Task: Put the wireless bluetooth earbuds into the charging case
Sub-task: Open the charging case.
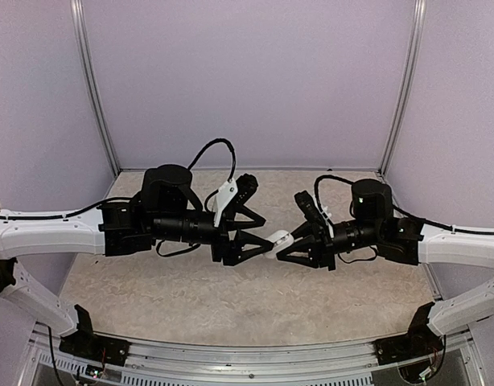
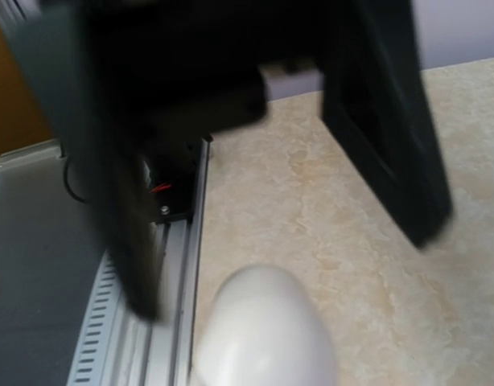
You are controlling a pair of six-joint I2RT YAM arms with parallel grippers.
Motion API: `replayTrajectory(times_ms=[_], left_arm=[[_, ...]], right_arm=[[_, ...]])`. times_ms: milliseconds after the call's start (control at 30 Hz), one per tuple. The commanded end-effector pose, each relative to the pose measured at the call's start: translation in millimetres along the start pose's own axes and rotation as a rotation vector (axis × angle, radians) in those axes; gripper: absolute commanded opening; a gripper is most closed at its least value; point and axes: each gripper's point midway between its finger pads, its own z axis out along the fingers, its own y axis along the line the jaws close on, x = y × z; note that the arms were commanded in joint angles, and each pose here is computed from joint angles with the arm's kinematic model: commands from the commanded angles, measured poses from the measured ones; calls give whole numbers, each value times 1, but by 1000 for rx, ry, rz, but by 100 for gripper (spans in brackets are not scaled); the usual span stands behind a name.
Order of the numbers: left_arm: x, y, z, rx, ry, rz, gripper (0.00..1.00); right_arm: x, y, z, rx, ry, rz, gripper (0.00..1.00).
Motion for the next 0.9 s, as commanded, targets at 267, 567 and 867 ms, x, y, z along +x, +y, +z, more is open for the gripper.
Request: replayTrajectory(times_ms=[267, 567, 867], left_arm=[[0, 19, 5, -101, 22, 24, 66], [-12, 31, -12, -108, -33, -15, 60], [-12, 25, -18, -60, -56, -17, 61]], right_arm=[[-27, 19, -10, -66, -81, -76, 0], [-24, 20, -9, -67, -74, -89, 0], [-24, 15, -7, -39, -70, -84, 0]])
